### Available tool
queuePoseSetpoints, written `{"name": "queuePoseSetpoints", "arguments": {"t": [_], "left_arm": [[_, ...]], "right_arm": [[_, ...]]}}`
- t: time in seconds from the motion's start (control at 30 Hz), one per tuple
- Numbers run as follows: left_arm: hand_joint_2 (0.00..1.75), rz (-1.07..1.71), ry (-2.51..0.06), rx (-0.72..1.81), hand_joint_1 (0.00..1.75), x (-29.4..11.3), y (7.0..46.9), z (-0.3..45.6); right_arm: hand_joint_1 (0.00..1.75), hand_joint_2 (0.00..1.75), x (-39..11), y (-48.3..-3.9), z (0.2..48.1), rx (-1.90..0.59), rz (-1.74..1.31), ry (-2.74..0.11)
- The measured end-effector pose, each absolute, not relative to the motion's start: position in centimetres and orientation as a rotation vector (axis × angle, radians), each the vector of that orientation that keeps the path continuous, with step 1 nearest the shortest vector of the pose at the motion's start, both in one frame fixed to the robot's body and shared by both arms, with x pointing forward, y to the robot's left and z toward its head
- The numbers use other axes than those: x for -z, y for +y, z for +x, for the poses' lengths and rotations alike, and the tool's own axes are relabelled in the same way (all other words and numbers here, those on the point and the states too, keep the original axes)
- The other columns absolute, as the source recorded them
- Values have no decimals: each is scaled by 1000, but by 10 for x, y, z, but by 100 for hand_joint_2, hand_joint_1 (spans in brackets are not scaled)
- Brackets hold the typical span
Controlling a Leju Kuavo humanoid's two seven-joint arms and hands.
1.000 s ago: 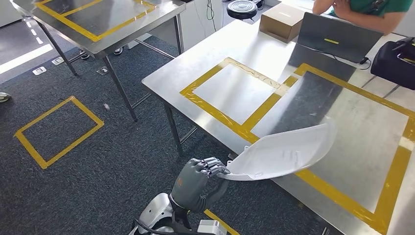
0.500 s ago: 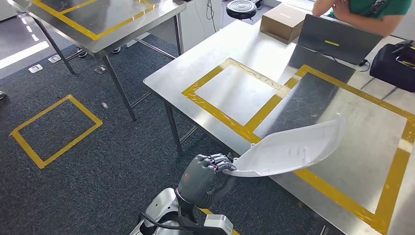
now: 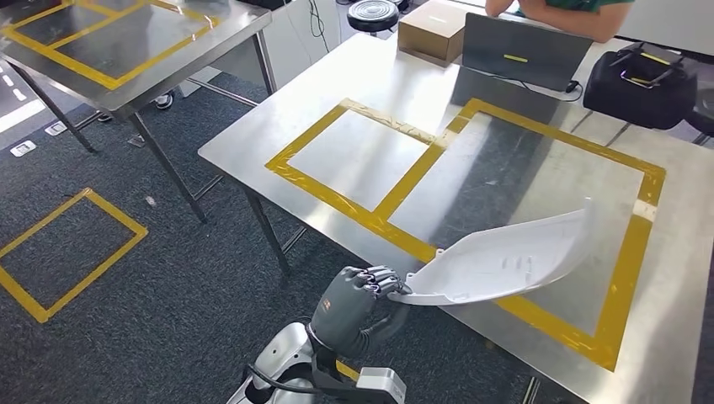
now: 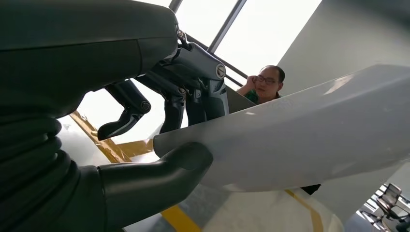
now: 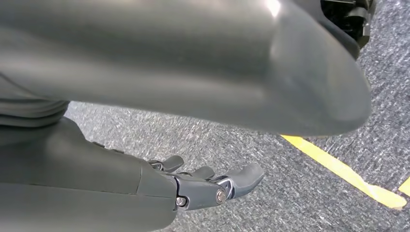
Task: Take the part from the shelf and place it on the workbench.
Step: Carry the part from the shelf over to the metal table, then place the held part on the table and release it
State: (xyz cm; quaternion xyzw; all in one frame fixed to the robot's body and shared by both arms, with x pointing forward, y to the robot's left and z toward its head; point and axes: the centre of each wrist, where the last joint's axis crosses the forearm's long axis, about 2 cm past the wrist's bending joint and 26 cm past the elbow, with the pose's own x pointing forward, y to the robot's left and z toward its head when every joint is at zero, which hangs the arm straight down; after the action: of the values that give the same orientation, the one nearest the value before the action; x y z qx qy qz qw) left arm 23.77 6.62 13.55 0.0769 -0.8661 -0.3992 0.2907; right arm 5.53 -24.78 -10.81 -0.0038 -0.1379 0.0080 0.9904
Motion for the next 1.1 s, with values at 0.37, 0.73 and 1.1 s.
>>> {"name": "queuePoseSetpoints", "arguments": {"t": [0.37,0.73,1.1], "left_arm": [[175,211,-2294,1073,175,-132,67,237],[175,218,-2293,1076,175,-133,66,236],[175,224,-2290,1078,175,-133,66,237]], "right_arm": [[0,0,108,-247,55,-23,-7,-276],[0,0,108,-248,55,-35,-8,-275],[0,0,108,-249,56,-38,-10,-276]]}}
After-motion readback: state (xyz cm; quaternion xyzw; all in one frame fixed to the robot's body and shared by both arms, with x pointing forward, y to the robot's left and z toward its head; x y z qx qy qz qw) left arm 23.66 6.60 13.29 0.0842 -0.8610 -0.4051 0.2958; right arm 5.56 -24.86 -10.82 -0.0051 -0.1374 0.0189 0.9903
